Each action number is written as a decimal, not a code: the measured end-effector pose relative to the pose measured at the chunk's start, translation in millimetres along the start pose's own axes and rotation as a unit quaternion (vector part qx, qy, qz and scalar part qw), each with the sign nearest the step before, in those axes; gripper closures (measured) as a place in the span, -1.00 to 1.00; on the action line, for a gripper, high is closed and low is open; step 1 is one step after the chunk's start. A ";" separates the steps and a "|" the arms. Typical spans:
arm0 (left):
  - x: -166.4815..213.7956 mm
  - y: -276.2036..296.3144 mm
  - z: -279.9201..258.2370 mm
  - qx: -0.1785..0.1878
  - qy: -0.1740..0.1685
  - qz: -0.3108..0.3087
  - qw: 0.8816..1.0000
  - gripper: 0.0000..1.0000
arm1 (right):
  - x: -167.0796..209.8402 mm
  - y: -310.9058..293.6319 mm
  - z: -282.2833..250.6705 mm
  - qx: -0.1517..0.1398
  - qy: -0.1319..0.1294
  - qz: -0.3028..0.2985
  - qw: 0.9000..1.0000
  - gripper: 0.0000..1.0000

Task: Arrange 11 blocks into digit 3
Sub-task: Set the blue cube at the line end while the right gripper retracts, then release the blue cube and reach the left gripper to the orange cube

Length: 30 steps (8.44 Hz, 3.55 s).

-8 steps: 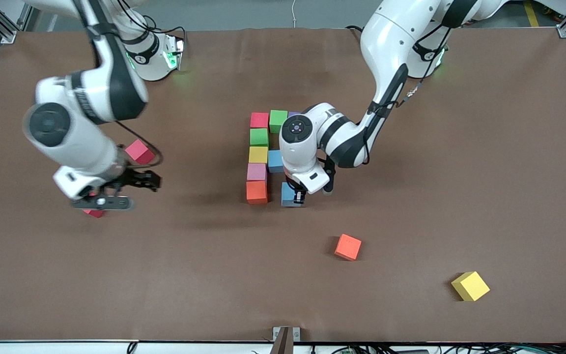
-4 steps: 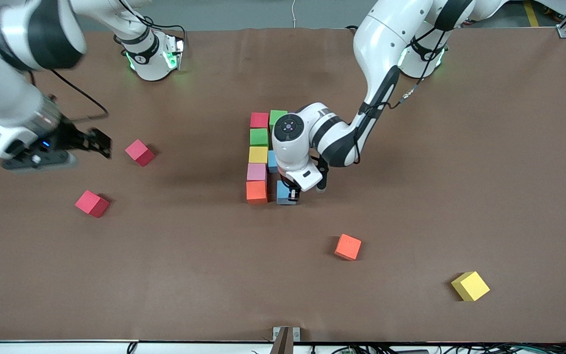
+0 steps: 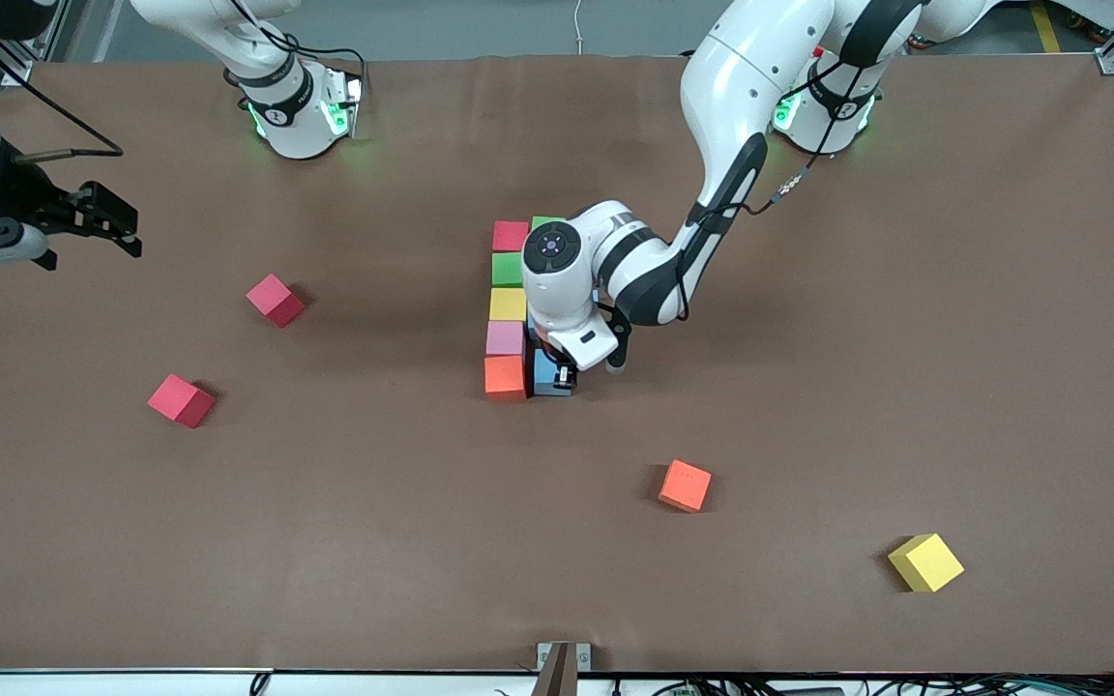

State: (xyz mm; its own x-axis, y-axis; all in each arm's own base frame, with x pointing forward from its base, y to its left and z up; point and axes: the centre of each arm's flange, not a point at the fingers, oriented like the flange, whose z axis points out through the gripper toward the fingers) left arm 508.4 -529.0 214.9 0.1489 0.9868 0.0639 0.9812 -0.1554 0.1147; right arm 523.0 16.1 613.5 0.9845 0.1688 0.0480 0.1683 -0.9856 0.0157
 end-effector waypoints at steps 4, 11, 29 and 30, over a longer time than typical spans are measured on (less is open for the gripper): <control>-2.0 2.7 -0.7 -0.010 -0.010 0.000 1.000 0.14 | -1.8 10.9 -4.8 0.000 -0.007 0.011 1.000 -1.00; -3.0 4.4 7.9 -0.017 -0.016 -0.001 1.000 0.14 | -6.9 26.5 -36.7 0.011 0.002 0.029 1.000 -1.00; 199.2 135.0 -51.5 -0.054 0.003 0.100 0.993 -1.00 | 44.3 37.7 -31.5 0.005 -0.007 0.068 0.998 -1.00; 218.3 140.0 -46.3 -0.050 0.007 0.111 0.993 -1.00 | 44.4 37.1 -37.6 0.004 0.000 0.068 0.998 -1.00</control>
State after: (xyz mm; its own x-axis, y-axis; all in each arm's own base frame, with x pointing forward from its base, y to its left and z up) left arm 672.6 -337.4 290.8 0.3573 0.9273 0.1117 0.9072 -0.3730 0.1946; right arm 571.1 -12.7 653.7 0.9982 0.0341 0.0486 0.0341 -0.9994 0.0009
